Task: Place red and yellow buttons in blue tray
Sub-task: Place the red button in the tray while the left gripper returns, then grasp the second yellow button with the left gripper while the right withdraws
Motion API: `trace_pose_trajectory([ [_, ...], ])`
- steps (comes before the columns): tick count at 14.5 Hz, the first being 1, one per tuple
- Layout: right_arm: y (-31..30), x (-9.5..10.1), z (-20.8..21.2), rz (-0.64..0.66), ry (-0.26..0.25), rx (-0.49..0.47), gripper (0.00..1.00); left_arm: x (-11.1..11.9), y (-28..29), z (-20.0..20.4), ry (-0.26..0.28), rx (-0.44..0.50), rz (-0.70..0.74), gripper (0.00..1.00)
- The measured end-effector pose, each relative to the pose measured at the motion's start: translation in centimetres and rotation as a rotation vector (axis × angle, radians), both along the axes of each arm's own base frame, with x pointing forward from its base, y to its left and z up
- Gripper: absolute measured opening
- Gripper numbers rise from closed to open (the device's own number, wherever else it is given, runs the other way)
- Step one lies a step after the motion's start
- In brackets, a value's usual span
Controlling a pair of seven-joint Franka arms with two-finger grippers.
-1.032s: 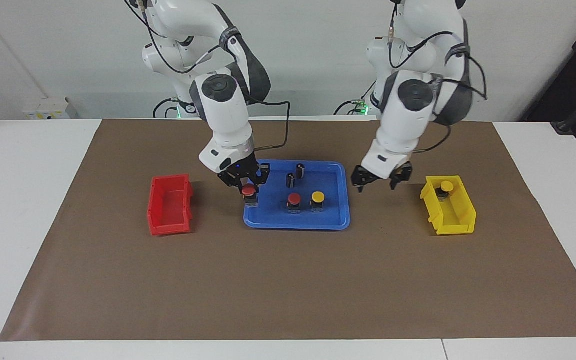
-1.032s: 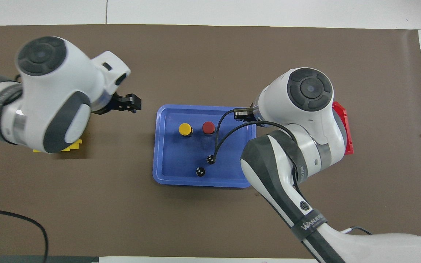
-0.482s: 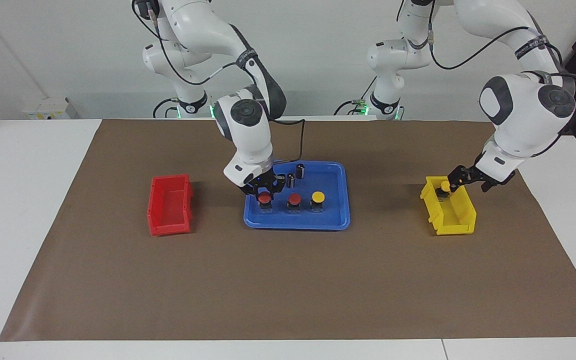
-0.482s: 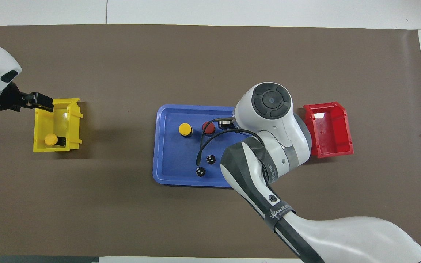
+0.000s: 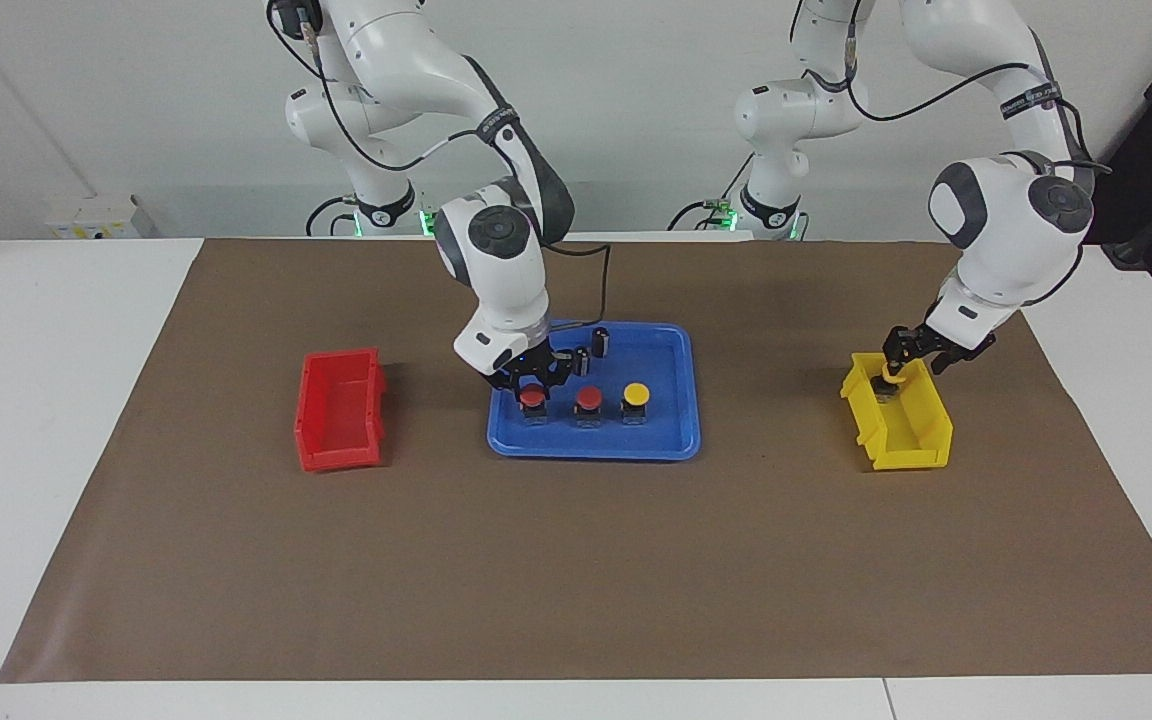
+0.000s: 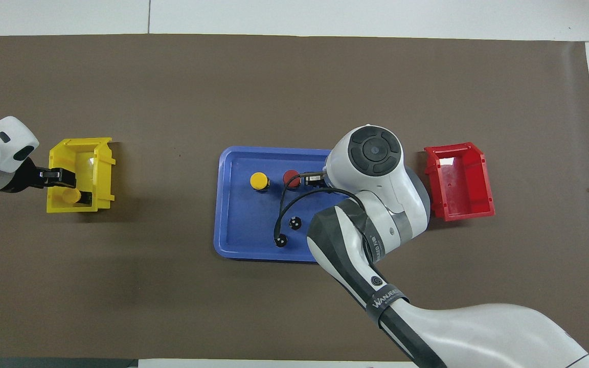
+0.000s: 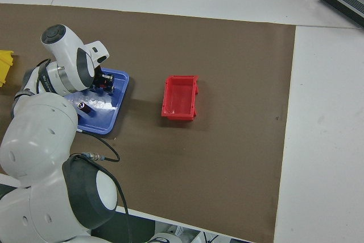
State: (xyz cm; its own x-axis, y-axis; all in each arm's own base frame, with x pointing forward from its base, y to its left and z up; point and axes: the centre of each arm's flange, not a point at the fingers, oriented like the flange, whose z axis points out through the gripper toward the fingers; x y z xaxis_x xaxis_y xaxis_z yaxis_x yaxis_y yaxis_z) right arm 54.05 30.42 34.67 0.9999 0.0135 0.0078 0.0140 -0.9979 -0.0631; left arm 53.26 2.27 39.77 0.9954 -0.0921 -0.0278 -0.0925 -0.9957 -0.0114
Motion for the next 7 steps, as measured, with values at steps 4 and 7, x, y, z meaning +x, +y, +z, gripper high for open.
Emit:
trace_pose_trajectory([
  [4,-2.9,2.7,4.8,-0.034,-0.008,-0.04,0.94,-0.6,-0.6,-1.6,-0.017,0.0,-0.011,0.71],
  [7,-11.7,5.3,14.2,-0.137,0.002,-0.059,1.0,-0.9,-0.6,-2.4,-0.029,0.0,-0.012,0.71],
])
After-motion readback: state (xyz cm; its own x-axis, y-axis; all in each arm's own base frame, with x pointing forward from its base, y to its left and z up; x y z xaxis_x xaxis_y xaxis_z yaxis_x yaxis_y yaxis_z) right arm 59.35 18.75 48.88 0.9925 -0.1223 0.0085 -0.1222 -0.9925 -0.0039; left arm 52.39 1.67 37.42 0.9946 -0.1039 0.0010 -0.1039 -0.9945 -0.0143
